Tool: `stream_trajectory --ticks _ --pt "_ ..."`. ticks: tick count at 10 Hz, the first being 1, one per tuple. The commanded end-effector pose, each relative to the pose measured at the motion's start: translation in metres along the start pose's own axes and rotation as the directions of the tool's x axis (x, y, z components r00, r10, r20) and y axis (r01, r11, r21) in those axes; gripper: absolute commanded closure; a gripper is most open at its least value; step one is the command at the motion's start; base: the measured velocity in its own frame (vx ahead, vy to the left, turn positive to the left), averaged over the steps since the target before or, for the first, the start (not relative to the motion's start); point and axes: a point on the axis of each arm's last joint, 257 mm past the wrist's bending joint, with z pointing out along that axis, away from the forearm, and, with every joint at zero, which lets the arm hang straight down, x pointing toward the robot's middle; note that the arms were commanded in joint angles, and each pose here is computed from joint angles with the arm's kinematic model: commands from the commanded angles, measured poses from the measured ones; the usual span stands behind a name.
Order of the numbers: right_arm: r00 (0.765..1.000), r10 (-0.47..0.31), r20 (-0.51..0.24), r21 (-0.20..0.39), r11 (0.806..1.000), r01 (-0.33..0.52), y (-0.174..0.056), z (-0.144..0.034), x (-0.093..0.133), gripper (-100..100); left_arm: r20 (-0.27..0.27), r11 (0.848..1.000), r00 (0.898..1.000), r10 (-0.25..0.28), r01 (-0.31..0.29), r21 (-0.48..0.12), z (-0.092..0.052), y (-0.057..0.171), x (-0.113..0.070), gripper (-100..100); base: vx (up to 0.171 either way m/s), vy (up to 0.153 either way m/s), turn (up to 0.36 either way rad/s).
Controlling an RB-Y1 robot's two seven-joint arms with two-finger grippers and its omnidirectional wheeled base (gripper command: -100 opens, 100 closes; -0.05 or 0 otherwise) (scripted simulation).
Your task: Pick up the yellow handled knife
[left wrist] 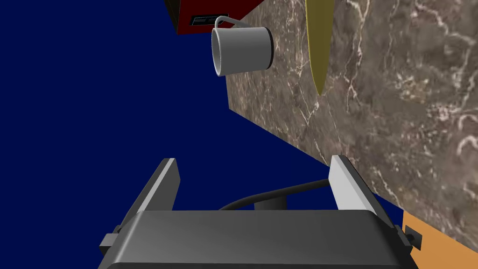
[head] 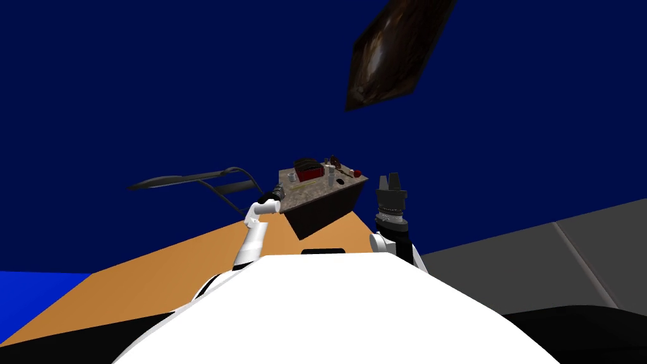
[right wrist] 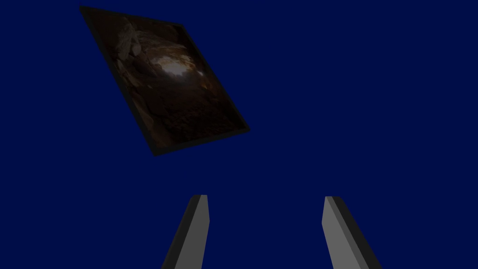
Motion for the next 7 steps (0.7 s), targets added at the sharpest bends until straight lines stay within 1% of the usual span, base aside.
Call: stream_trajectory --ticks 1,2,3,4,5,7 --pt "1.000 0.000 0.000 0.000 1.000 0.000 0.000 0.000 0.000 0 0.004 0.998 1.000 -0.020 0.020 -0.056 0.007 0.011 -0.002 -100 0.028 -0.053 -0.055" --pt "1.000 0.000 0.000 0.000 1.000 0.000 0.000 0.000 0.000 0 0.005 0.996 0.999 -0.038 0.038 -0.085 0.012 0.014 -0.003 -100 0.050 -0.078 -0.095" --pt "1.000 0.000 0.000 0.000 1.000 0.000 0.000 0.000 0.000 0 0.007 0.993 0.999 -0.038 0.039 -0.107 0.012 0.020 -0.004 -100 0.051 -0.054 -0.023" --pt "1.000 0.000 0.000 0.000 1.000 0.000 0.000 0.000 0.000 0 0.009 0.988 0.998 -0.057 0.058 -0.142 0.017 0.025 -0.005 -100 0.040 -0.046 -0.041" --pt "1.000 0.000 0.000 0.000 1.000 0.000 0.000 0.000 0.000 0 0.010 0.987 0.998 -0.057 0.058 -0.152 0.017 0.028 -0.005 -100 0.032 -0.034 -0.026" --pt "1.000 0.000 0.000 0.000 1.000 0.000 0.000 0.000 0.000 0 0.016 0.969 0.995 -0.095 0.096 -0.226 0.023 0.040 -0.008 -100 0.052 -0.067 -0.064"
